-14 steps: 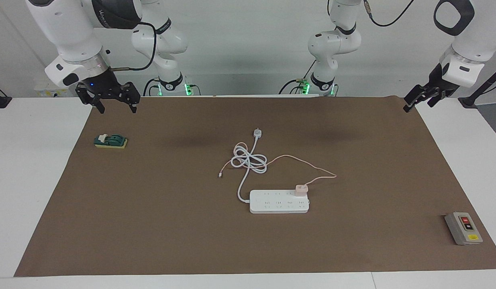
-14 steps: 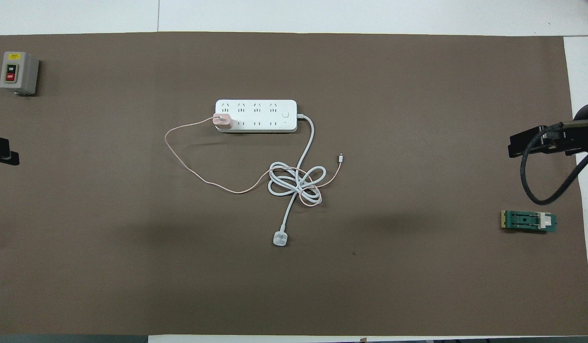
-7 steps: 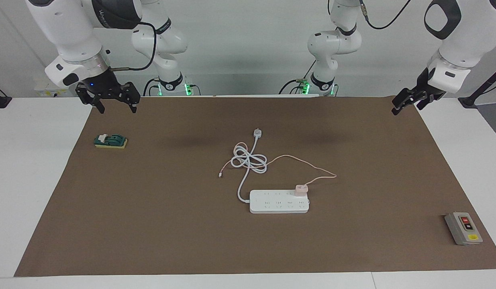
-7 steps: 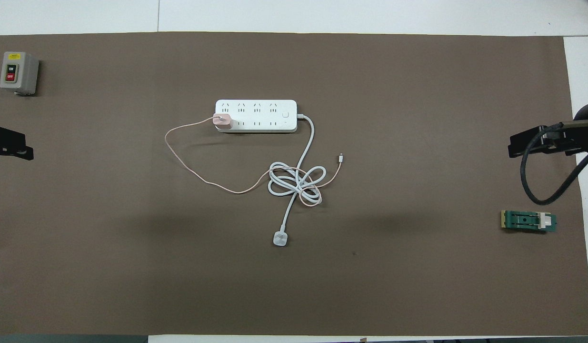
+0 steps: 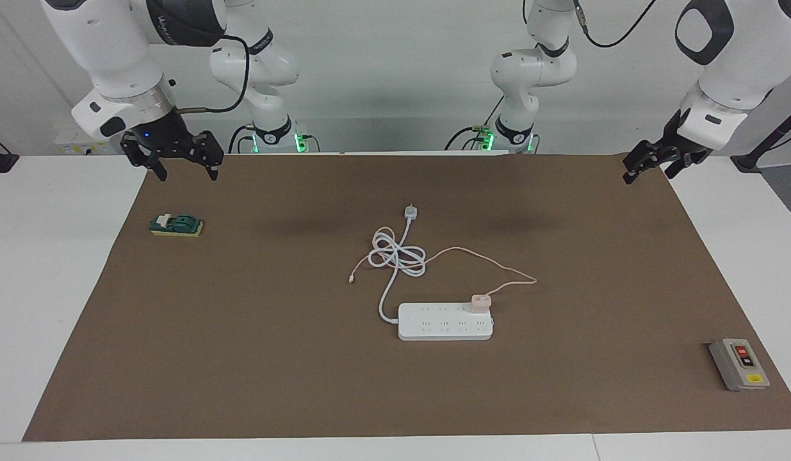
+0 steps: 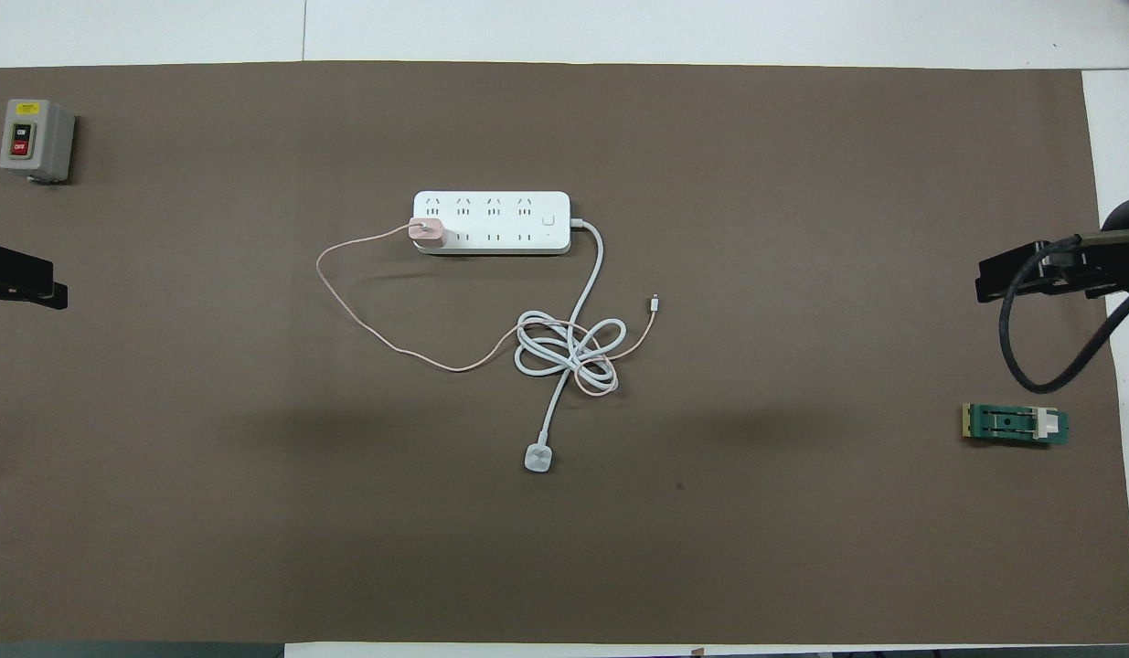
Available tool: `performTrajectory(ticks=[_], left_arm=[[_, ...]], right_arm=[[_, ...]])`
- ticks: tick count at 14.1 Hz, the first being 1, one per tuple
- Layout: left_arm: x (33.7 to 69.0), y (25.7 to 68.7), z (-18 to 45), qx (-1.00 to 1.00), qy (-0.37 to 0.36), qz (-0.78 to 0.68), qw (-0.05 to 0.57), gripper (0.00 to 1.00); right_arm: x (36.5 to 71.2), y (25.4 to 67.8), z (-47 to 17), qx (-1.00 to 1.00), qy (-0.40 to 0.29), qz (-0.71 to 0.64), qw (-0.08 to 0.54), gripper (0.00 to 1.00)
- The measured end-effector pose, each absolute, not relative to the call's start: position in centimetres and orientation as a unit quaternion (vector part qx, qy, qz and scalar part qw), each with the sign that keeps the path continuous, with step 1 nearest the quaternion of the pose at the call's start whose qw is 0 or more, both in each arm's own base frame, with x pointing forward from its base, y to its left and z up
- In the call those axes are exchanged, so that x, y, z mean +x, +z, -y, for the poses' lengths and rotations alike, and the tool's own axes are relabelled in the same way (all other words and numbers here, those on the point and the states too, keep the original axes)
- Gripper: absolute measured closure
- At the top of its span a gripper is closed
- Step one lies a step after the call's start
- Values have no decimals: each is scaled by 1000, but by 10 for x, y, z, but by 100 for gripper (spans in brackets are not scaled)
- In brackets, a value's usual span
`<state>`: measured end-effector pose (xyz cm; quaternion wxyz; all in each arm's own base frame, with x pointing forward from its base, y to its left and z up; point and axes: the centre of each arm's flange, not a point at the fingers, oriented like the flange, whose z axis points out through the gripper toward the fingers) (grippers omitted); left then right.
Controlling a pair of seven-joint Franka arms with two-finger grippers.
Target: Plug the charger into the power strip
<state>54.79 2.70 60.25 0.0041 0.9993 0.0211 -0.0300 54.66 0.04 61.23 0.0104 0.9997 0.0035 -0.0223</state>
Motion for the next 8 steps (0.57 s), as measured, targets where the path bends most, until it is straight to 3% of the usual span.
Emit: performTrajectory(ticks=[8], left_arm=[[549,604,-26,1000,-22,-9,4,0]], right_arm=[[547,612,0,1000,-22,-3,10,0]])
